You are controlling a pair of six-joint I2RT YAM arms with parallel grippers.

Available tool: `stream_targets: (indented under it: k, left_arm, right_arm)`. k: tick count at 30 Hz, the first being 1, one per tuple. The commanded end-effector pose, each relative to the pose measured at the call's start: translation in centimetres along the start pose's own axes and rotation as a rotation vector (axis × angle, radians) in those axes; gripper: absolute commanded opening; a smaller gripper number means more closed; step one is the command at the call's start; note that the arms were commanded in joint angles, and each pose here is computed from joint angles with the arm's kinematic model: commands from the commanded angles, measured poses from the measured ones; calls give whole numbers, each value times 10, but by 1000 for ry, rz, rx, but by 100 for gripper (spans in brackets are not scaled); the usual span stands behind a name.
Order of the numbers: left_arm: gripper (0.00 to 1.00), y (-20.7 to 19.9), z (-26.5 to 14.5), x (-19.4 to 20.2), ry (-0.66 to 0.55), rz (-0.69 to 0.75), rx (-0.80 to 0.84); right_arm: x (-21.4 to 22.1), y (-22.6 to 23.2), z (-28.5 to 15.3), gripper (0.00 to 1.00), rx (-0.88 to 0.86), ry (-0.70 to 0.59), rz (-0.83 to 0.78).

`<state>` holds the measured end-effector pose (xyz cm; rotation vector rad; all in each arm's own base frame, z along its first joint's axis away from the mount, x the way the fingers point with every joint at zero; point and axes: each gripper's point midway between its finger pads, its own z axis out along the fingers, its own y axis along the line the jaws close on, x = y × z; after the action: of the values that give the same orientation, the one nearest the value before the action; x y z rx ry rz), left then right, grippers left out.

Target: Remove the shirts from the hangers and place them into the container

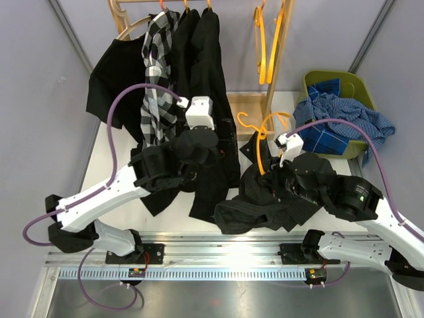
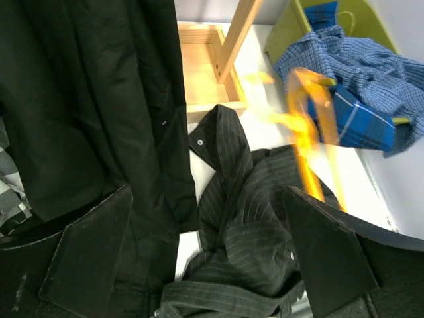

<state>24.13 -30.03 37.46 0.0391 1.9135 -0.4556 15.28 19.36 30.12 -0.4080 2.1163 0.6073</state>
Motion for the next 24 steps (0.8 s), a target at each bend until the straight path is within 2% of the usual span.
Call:
stream_targets:
  k: [1,8,12,19,24]
  left_arm:
    - [99,-3,-28,-21,-51,-88,108]
    - [99,41,-54,47,34,-120,118]
    - [99,56,-70,64,56,-178,133]
    - [99,76,-82,94,114,-171,119]
    - [99,81,-87,105,131,-179,134]
  right_arm:
    - [-32,13,-18,0,-75,-105,-8]
    - [-55,50,-49,0,-296,-174,-25]
    - [-78,77,-74,0,-457,-258,-10]
    - [-132,119,-133,0,-750,-469,145]
    - [-164,123,-154,0,-822,-616,245]
